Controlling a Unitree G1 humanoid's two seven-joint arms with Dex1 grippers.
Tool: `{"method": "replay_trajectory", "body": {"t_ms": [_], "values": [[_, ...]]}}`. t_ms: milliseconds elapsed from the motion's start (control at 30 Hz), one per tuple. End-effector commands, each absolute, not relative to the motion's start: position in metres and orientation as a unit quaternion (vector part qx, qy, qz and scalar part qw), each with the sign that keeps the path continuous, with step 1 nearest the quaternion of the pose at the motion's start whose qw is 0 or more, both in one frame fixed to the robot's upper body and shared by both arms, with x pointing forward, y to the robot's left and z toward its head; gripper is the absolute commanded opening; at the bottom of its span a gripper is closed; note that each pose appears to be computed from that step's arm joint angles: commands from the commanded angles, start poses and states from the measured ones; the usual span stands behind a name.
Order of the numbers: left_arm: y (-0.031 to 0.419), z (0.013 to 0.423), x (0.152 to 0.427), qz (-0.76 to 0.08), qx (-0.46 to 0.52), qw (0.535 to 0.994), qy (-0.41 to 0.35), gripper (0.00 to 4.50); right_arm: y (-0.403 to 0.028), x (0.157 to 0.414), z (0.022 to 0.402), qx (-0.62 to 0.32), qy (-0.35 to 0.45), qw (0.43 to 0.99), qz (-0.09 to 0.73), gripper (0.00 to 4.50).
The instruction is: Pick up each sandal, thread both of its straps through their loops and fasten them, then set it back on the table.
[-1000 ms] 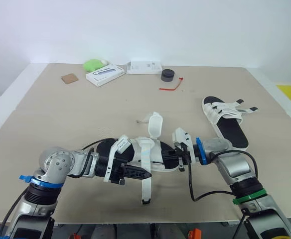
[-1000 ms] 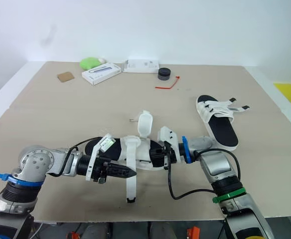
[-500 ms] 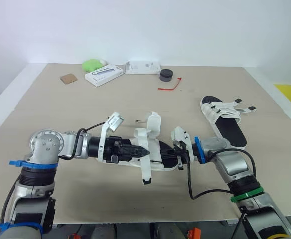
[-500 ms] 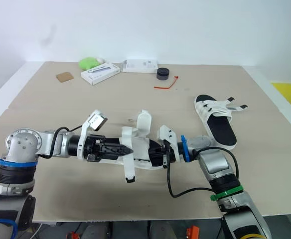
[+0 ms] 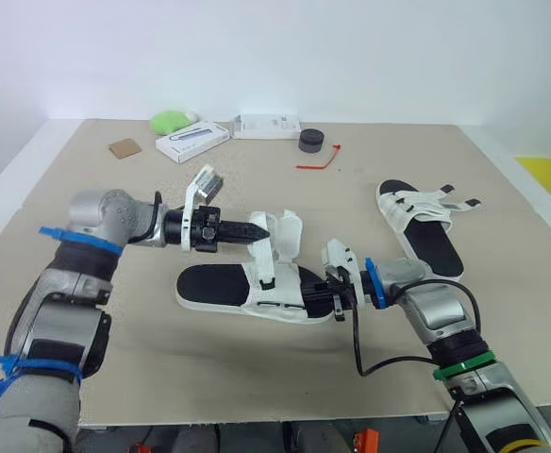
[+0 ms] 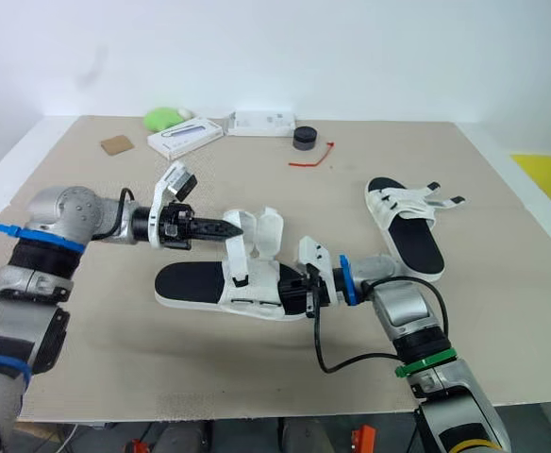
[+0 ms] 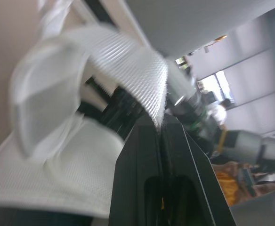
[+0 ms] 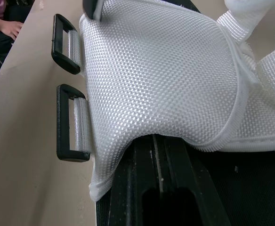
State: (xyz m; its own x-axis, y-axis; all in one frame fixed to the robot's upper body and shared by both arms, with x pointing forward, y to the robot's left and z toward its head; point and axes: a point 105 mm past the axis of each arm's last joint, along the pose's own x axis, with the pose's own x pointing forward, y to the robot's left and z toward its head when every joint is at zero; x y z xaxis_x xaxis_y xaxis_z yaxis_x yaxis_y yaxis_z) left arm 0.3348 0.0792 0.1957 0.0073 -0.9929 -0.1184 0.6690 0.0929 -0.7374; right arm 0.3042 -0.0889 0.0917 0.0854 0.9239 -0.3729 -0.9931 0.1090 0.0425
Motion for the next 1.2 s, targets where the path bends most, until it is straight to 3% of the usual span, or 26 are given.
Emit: {"method": "replay_trajectory", "body": {"t_ms": [33, 267, 700, 1000, 1200], "values": [[0.081, 0.189, 0.335, -0.633, -0.230, 0.659, 0.335, 0.07, -0.106, 0.301, 0.048, -0.106, 0.245, 0.742, 0.615, 0.00], [0.071, 0.183, 0.326, -0.654, -0.239, 0.622, 0.359, 0.07, -0.108, 0.301, 0.048, -0.107, 0.245, 0.745, 0.612, 0.00], [0.062, 0.184, 0.337, -0.645, -0.247, 0.629, 0.358, 0.07, -0.106, 0.300, 0.049, -0.106, 0.243, 0.745, 0.612, 0.00], [0.068, 0.164, 0.329, -0.645, -0.209, 0.626, 0.385, 0.07, -0.106, 0.299, 0.048, -0.106, 0.244, 0.745, 0.612, 0.00], [0.071, 0.146, 0.316, -0.669, -0.130, 0.624, 0.383, 0.07, -0.106, 0.301, 0.050, -0.105, 0.241, 0.746, 0.611, 0.00]]}}
